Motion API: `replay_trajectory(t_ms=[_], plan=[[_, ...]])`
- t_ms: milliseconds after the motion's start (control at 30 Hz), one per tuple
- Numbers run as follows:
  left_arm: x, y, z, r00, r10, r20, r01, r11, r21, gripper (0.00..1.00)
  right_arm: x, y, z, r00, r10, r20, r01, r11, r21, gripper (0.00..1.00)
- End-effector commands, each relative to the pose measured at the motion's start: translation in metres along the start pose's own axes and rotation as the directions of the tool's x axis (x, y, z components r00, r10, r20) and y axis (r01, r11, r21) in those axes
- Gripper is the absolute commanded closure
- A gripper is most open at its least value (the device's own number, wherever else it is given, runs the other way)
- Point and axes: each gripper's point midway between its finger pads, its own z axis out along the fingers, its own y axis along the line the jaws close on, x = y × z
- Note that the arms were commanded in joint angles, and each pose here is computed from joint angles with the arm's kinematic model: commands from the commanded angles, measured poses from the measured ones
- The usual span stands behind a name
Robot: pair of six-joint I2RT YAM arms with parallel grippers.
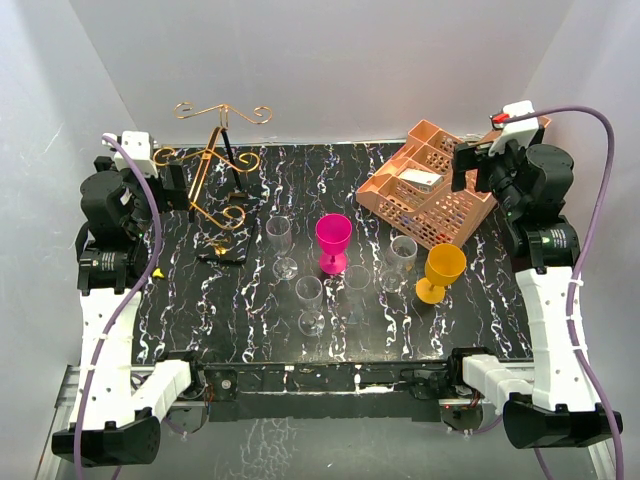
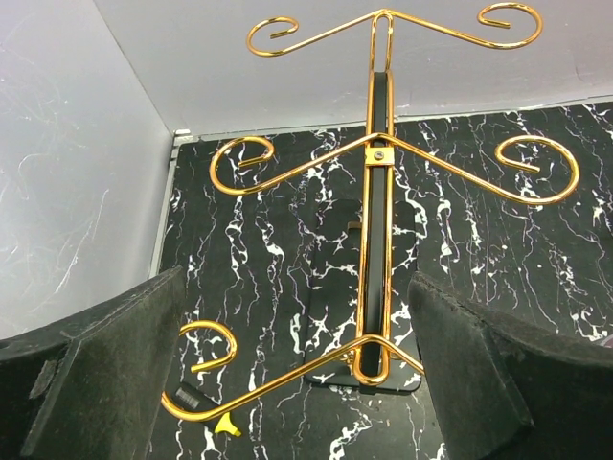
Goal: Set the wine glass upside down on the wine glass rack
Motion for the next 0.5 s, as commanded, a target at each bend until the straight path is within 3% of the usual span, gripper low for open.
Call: replay_trajectory(t_ms=[0, 233, 467], plan=[[-0.019, -0.004, -0.008, 0.999, 0.030, 0.044, -0.031, 0.999, 0.034, 0.03, -0.026, -0.016, -0.006, 0.996, -0.045, 0.077, 0.042, 0.998, 0.044, 0.01], [-0.022, -0.009, -0.012, 0.998, 0.028, 0.052, -0.032, 0.998, 0.063, 0.03, 0.005, -0.022, -0.017, 0.993, -0.115, -0.028, 0.115, 0.993, 0.017, 0.02], [-0.021, -0.012, -0.011, 0.999, 0.021, 0.047, -0.025, 0.997, 0.076, 0.03, 0.062, -0.025, -0.035, 0.978, -0.099, -0.186, 0.099, 0.995, -0.006, 0.02]])
